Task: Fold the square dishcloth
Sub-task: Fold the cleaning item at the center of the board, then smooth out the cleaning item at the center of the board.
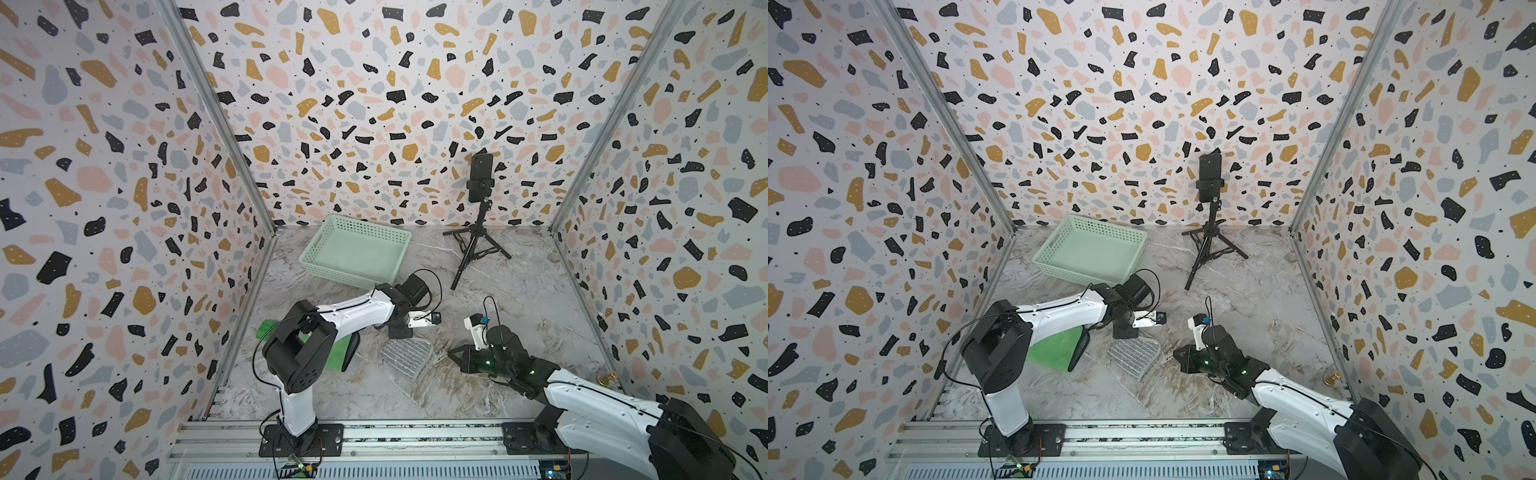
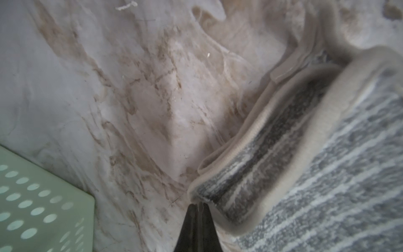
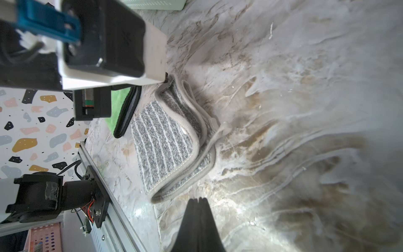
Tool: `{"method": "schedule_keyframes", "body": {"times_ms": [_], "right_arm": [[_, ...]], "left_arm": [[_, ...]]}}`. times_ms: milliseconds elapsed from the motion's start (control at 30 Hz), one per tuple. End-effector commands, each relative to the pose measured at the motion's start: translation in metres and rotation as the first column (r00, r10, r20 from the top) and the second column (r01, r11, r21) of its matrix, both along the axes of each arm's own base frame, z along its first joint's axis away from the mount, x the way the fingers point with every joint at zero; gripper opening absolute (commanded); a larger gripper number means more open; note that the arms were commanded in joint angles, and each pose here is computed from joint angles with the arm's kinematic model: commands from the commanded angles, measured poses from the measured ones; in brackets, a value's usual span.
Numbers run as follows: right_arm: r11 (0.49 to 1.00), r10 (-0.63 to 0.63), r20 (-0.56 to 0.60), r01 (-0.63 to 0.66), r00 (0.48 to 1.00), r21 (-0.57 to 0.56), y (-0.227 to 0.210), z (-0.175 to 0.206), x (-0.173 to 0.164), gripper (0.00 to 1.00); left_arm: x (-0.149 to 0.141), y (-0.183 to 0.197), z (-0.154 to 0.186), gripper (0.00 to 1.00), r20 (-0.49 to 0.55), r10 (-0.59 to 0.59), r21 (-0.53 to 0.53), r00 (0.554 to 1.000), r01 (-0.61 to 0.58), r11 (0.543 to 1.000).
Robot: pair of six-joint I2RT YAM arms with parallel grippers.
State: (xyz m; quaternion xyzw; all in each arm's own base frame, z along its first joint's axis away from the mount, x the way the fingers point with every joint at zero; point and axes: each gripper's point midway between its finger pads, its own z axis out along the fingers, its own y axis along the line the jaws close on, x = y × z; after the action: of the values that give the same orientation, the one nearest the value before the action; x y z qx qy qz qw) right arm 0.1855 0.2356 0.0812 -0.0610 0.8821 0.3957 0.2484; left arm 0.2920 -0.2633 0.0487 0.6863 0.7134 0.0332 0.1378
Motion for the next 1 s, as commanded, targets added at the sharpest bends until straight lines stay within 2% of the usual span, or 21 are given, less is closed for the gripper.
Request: {"method": "schedule_keyframes", "body": {"times_ms": [0, 100, 233, 433, 533, 600, 700, 800, 900, 967], "right_arm": [[0.995, -0.01, 0.041, 0.006, 0.999, 0.101, 0.021, 0.023, 0.013, 0.0], [0.99, 0.002, 0.041, -0.008, 0.999, 0.138, 0.037, 0.026, 0.021, 0.0], [0.984, 0.023, 0.028, -0.027, 0.999, 0.178, 0.06, 0.019, 0.032, 0.0], [0.988, 0.019, -0.015, -0.016, 1.0, 0.156, 0.082, -0.013, 0.052, 0.0], [0.991, -0.006, -0.026, 0.01, 1.0, 0.13, 0.079, -0.026, 0.056, 0.0], [0.995, -0.026, -0.038, 0.03, 0.999, 0.095, 0.074, -0.034, 0.056, 0.0], [0.997, -0.051, -0.037, 0.053, 0.998, 0.055, 0.063, -0.036, 0.054, 0.0], [0.997, -0.074, -0.037, 0.075, 0.997, 0.002, 0.049, -0.037, 0.049, 0.0], [0.996, -0.078, -0.036, 0.077, 0.996, -0.042, 0.041, -0.04, 0.045, 0.0], [0.997, -0.064, -0.037, 0.062, 0.997, -0.045, 0.042, -0.038, 0.043, 0.0]], "left_arm": [[0.035, -0.016, 0.032, 0.06, 0.105, 0.113, -0.123, 0.988, -0.1, 0.987], [0.052, -0.015, 0.046, 0.1, 0.146, 0.193, -0.193, 0.97, -0.164, 0.967], [0.054, -0.01, 0.054, 0.25, 0.117, 0.235, -0.244, 0.965, -0.201, 0.949], [0.02, 0.01, 0.057, 0.34, 0.029, 0.172, -0.255, 0.985, -0.159, 0.954], [-0.005, 0.02, 0.053, 0.35, -0.018, 0.124, -0.242, 0.992, -0.125, 0.962], [-0.008, 0.022, 0.05, 0.36, -0.017, 0.115, -0.24, 0.993, -0.116, 0.964], [0.016, 0.026, 0.048, 0.37, 0.087, 0.174, -0.223, 0.981, -0.151, 0.963], [0.053, 0.029, 0.06, 0.4, 0.227, 0.277, -0.265, 0.934, -0.214, 0.94], [0.064, 0.025, 0.079, 0.44, 0.237, 0.338, -0.363, 0.911, -0.24, 0.9], [0.06, 0.019, 0.085, 0.49, 0.211, 0.332, -0.408, 0.919, -0.225, 0.885]]}}
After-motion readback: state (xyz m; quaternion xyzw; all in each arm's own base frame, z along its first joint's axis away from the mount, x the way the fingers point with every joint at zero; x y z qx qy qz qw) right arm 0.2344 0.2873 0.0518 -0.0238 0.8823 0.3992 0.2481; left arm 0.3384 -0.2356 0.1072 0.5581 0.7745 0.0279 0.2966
